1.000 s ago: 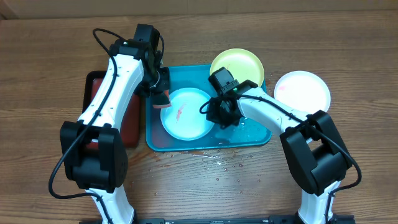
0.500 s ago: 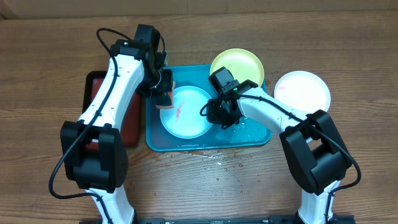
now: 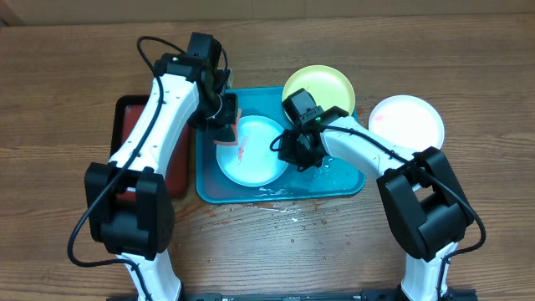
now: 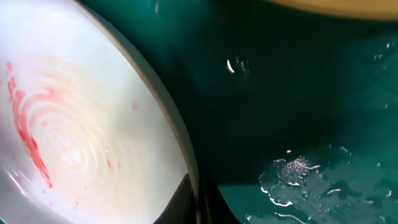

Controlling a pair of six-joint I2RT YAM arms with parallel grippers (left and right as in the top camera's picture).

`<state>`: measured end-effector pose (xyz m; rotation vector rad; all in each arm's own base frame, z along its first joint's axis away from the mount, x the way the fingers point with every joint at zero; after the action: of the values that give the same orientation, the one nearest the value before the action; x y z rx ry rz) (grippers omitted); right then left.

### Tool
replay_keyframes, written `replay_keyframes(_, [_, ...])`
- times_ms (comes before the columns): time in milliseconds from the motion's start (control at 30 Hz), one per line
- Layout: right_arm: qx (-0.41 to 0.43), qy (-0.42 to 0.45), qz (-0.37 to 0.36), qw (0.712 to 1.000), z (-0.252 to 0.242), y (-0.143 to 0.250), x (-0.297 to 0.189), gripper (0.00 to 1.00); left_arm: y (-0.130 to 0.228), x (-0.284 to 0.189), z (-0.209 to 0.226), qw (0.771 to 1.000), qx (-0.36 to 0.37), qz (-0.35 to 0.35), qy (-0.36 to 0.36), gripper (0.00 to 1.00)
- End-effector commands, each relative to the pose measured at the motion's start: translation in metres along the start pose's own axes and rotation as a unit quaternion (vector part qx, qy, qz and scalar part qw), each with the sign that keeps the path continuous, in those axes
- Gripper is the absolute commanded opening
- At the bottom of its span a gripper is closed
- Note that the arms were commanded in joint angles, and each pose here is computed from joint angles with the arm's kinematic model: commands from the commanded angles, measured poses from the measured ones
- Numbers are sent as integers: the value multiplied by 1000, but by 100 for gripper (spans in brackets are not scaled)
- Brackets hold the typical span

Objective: Clean dirty plates on tray and stack at the side

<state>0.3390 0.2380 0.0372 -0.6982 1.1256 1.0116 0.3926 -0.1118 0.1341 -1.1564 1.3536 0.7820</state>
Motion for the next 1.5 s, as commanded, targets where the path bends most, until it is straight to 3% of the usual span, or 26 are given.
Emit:
replay_keyframes(0, [-17, 18, -11, 1000, -5, -6, 10, 4, 0, 1, -15, 999, 51, -3, 10, 4])
replay_keyframes(233, [-20, 22, 5, 1000, -8, -3, 21, 4, -2, 4, -21, 995, 97, -1, -21, 4])
replay_keyframes(767, [-30, 15, 7, 999, -6, -3, 21, 4, 25, 62, -12, 995, 95, 12, -25, 4])
replay_keyframes(1033, [-30, 15, 7, 999, -6, -3, 21, 4, 33, 79, -10, 998, 55, 10, -25, 4])
replay_keyframes(1133, [-30, 15, 7, 999, -6, -3, 21, 4, 33, 79, -19, 998, 56, 7, 6, 4])
replay_keyframes(1333, [-30, 15, 7, 999, -6, -3, 21, 4, 28, 72, -62, 980, 122, -23, 157, 4])
replay_keyframes(1467, [-30, 15, 7, 999, -6, -3, 21, 4, 19, 73, -56, 984, 111, -40, 133, 4])
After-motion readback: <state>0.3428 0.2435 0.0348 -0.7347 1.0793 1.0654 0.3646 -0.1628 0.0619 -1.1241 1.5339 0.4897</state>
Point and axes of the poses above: each gripper's point midway between its finger pads, its own x axis out along the fingers, its own z axis along the line the jaws close on, y = z × x, the point moved 3 cm from there along -x, back along the fingers, and after that the axes turned 13 degrees about x, right-handed, at the moved point
